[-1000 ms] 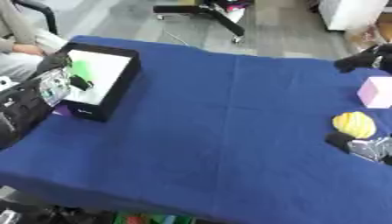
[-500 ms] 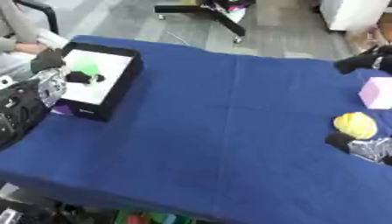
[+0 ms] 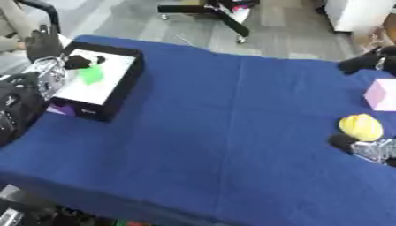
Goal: Pick up the objects with one hand, pass them to the other hand, and then place them into the box on the other side of the table.
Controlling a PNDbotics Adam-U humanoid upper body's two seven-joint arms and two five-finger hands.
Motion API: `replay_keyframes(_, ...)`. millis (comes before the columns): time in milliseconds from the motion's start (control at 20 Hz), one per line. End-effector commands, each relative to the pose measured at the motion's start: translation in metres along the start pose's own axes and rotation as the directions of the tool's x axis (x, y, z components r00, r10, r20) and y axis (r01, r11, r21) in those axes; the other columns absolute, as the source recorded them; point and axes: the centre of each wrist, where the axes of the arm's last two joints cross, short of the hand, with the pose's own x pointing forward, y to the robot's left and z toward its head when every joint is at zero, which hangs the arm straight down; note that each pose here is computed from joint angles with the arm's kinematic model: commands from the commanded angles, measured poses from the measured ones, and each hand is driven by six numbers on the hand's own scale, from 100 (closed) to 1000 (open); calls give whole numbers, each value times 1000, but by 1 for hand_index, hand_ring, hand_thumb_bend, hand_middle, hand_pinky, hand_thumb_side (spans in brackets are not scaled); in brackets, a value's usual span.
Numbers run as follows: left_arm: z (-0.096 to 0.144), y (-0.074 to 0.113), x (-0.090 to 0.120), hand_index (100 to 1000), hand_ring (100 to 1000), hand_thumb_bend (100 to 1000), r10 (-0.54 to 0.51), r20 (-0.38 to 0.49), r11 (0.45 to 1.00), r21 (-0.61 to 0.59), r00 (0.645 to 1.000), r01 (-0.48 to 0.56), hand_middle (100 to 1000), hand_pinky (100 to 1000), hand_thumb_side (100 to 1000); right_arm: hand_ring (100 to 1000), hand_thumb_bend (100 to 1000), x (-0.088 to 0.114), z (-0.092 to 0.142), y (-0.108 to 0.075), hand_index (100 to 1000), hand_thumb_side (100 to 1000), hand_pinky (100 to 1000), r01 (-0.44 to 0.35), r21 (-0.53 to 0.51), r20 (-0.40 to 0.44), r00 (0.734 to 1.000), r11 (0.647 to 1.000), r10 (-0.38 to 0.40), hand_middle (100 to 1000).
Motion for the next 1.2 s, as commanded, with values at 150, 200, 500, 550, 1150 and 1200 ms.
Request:
replay_keyframes(150,-22,70,1,965,893,1000,67,52,969,235,996,-77,893,882,695,787,536,1,2,-7,850,462,778,-28,-19,-2,1000,999,28,697)
replay_keyframes(200,-22,79,4,965,893,1000,86,71,957,273,994,-102,893,882,695,787,536,1,3,-7,850,462,778,-28,-20,-5,1000,999,28,697)
replay_keyframes(500,-11,121,49,885,775,794,294,242,828,419,925,-373,767,919,726,789,542,-2,6,-8,857,466,778,-31,-50,-45,999,998,29,702)
replay_keyframes(550,-5,122,60,876,766,775,326,284,805,416,902,-422,755,920,726,790,543,-3,8,-8,858,467,778,-33,-61,-58,998,998,29,702)
replay_keyframes(1150,106,116,179,872,715,576,566,681,640,-6,466,-769,710,944,713,810,595,-25,28,-17,866,454,773,-30,-202,-233,972,979,-18,734)
replay_keyframes(1200,117,116,186,872,714,557,587,696,623,-62,413,-780,709,945,713,814,600,-30,31,-17,865,446,773,-24,-211,-257,966,977,-32,743)
